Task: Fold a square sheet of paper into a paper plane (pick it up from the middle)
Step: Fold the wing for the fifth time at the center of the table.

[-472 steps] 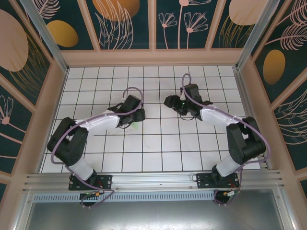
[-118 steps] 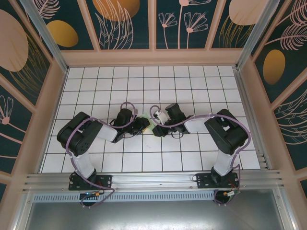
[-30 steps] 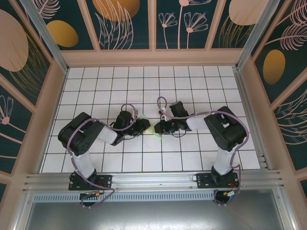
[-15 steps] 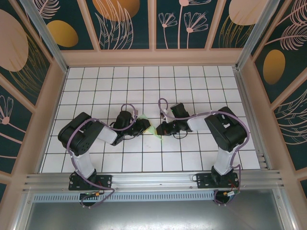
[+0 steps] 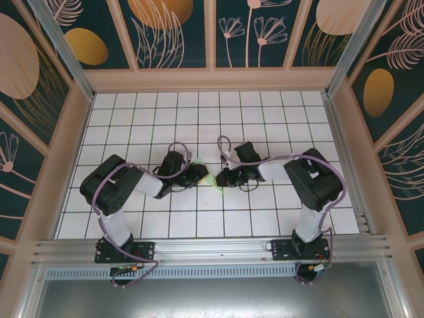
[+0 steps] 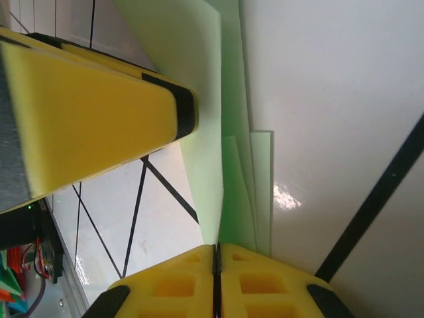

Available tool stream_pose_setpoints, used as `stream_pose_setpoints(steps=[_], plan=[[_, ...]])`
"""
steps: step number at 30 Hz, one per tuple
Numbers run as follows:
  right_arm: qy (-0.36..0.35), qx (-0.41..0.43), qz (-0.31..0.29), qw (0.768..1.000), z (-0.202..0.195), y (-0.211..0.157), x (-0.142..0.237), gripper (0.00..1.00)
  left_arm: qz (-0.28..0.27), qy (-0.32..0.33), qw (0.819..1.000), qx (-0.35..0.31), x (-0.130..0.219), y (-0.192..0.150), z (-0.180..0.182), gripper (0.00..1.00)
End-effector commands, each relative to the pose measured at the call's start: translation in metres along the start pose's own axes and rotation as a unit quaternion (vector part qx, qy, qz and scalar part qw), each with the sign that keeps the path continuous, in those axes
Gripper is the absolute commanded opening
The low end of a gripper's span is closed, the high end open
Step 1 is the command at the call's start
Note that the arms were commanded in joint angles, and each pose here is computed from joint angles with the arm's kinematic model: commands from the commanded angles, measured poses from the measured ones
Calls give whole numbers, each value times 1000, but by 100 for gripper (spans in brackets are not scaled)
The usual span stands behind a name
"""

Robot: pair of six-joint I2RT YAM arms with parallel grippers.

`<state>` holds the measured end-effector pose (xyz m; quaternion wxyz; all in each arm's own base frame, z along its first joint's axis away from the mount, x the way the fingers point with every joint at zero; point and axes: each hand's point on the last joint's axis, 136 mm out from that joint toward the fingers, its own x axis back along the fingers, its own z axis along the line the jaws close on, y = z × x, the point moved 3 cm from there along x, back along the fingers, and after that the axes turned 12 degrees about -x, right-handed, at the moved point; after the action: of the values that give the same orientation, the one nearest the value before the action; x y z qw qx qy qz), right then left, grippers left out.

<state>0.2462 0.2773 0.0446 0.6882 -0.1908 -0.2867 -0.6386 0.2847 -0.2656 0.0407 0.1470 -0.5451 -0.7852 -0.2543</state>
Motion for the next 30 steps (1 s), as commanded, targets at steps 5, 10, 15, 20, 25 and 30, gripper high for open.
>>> stream_pose_setpoints(steps=[5, 10, 15, 20, 25, 30], plan=[[-38, 5, 13, 999, -11, -14, 5, 13, 27, 109, 993, 32, -5, -17, 49, 26], [-68, -17, 21, 997, -29, -19, -1, 10, 28, 123, 991, 36, -5, -18, 53, 25], [-71, -7, -5, 997, -16, -6, 8, 11, 30, 131, 990, 39, -4, -19, 56, 25], [-61, 22, -56, 996, 14, 8, 30, 20, 33, 135, 990, 40, -5, -19, 57, 25], [-60, 33, -32, 997, 22, 2, 17, 11, 32, 140, 989, 43, -5, -19, 59, 25], [-58, 49, -12, 997, 33, -3, -3, 3, 31, 145, 988, 48, -5, -19, 61, 23]])
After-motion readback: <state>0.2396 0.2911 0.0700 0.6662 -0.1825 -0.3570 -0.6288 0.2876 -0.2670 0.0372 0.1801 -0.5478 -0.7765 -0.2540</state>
